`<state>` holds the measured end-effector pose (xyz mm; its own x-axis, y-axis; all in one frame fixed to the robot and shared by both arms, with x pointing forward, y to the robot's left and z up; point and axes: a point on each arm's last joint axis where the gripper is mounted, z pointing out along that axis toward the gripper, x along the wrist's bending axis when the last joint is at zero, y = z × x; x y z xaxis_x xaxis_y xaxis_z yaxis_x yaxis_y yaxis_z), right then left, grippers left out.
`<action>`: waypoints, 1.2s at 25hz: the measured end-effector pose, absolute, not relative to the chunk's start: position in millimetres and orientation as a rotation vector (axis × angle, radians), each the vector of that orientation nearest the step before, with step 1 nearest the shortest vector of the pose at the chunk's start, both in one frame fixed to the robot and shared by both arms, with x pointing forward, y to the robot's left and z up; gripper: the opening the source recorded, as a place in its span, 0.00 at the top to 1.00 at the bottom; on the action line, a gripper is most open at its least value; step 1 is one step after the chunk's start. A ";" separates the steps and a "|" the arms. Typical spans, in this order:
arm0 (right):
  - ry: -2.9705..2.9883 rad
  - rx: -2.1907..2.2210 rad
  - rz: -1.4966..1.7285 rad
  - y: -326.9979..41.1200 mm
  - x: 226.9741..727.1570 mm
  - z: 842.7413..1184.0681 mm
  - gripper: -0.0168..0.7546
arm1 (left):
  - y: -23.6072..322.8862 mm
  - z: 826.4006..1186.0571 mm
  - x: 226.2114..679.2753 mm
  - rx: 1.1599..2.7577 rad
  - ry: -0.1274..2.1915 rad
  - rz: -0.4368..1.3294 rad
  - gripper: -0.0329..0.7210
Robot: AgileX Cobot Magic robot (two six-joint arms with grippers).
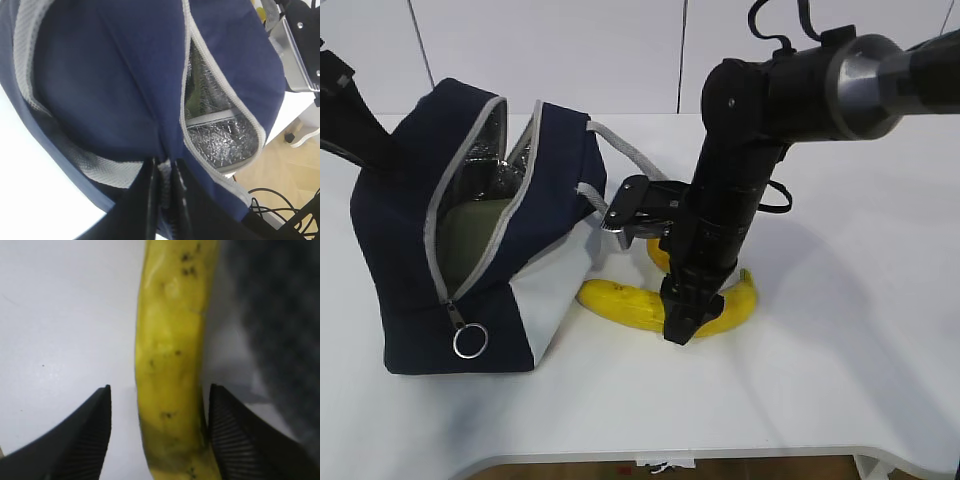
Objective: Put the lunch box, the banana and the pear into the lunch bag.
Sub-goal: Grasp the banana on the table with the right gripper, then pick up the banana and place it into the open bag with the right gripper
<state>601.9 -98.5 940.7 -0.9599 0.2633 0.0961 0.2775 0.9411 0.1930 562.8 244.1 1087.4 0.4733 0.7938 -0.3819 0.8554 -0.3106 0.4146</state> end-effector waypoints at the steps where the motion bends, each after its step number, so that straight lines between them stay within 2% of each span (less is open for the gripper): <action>1: -3.027 -0.422 -0.316 -98.5 601.9 940.7 0.40 | 244.1 1087.4 562.8 2.155 1.362 -0.141 0.94; 7: -2.984 -0.406 -0.269 -100.5 597.1 940.6 0.59 | 244.1 1087.4 562.8 2.155 1.362 -0.141 0.94; 9: -2.967 -0.395 -0.242 -101.7 595.0 940.6 0.62 | 244.1 1087.4 562.8 2.155 1.362 -0.141 0.94; 16: -2.936 -0.403 -0.209 -102.5 593.3 944.8 0.63 | 244.1 1087.4 562.8 2.155 1.362 -0.141 0.94; 24: -2.848 -0.747 -0.200 -100.4 594.6 948.3 0.63 | 244.1 1087.4 562.8 2.155 1.362 -0.141 0.94; 30: -2.826 -0.883 -0.222 -104.4 586.5 967.6 0.63 | 244.1 1087.4 562.8 2.155 1.362 -0.141 0.94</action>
<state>586.5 -104.4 967.6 -0.8096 0.5492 0.2072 0.5748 0.8133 0.0903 562.8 244.1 1087.4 0.4733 0.7938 -0.3819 0.8554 -0.3106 0.4146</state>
